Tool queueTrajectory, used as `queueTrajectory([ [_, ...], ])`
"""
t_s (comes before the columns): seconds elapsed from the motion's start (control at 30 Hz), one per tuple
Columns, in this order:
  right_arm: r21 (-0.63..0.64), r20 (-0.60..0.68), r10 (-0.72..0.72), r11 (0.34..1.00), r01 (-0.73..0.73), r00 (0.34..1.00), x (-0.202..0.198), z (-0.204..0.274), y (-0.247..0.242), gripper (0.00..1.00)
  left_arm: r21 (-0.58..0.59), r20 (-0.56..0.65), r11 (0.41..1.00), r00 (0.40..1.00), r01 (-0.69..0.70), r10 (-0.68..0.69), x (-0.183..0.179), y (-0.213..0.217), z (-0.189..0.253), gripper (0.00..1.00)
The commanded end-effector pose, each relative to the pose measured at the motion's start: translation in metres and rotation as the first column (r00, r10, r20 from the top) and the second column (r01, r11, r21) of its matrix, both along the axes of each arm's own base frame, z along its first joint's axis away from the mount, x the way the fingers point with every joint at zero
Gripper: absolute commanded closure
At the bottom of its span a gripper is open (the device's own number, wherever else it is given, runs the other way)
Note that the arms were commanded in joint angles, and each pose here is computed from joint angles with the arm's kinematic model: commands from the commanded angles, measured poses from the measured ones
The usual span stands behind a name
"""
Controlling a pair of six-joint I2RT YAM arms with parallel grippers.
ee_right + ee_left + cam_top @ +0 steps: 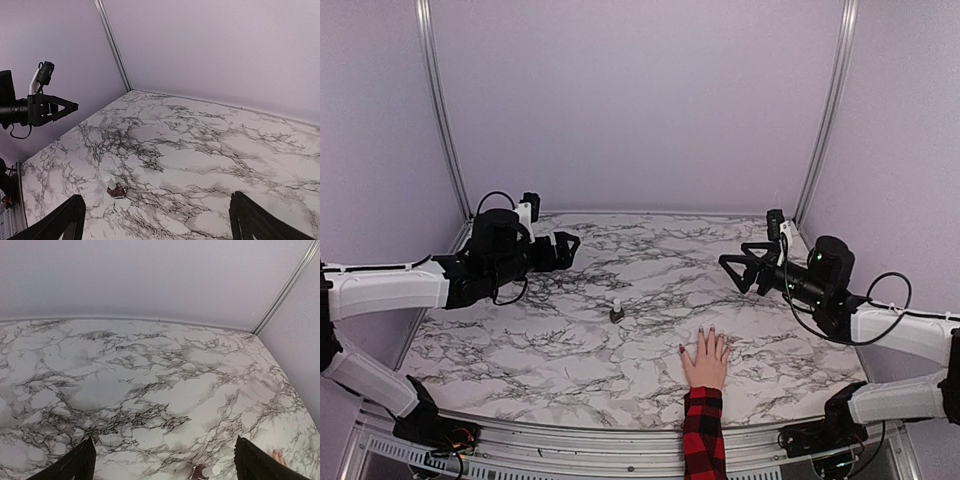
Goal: Paint the nails
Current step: Reset both arms
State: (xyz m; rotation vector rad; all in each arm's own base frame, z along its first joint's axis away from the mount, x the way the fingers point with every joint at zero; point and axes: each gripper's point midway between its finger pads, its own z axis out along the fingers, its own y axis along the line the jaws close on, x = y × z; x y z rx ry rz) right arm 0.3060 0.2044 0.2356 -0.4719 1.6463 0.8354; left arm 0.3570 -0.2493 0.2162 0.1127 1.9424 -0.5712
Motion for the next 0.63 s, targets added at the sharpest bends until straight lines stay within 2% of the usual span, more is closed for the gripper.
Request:
queueTrajectory([
  [0.0,0.018,-0.002,-0.049,0.999,0.049,0.999,0.008,-0.006,-0.007,0.01,0.08,-0.153,0.993,0.983,-0.092,0.104,-0.002,0.019,-0.063,0.01],
  [0.13,0.007,-0.023,-0.059,0.998,0.059,0.998,0.009,-0.02,-0.008,0.01,0.098,-0.179,0.989,0.976,-0.11,0.126,0.0,0.021,-0.077,0.01],
  [0.33,0.004,-0.078,-0.221,0.975,0.222,0.972,0.027,-0.028,-0.03,0.01,0.102,-0.173,0.988,0.976,-0.119,0.136,0.004,0.02,-0.076,0.01],
  [0.47,-0.04,-0.109,-0.266,0.964,0.263,0.958,0.032,-0.037,-0.036,0.02,0.105,-0.172,0.987,0.975,-0.122,0.138,0.007,0.019,-0.076,0.01],
  [0.6,-0.05,-0.079,-0.275,0.961,0.272,0.958,0.028,-0.036,-0.04,0.01,0.108,-0.164,0.986,0.976,-0.124,0.14,0.009,0.02,-0.073,0.01],
])
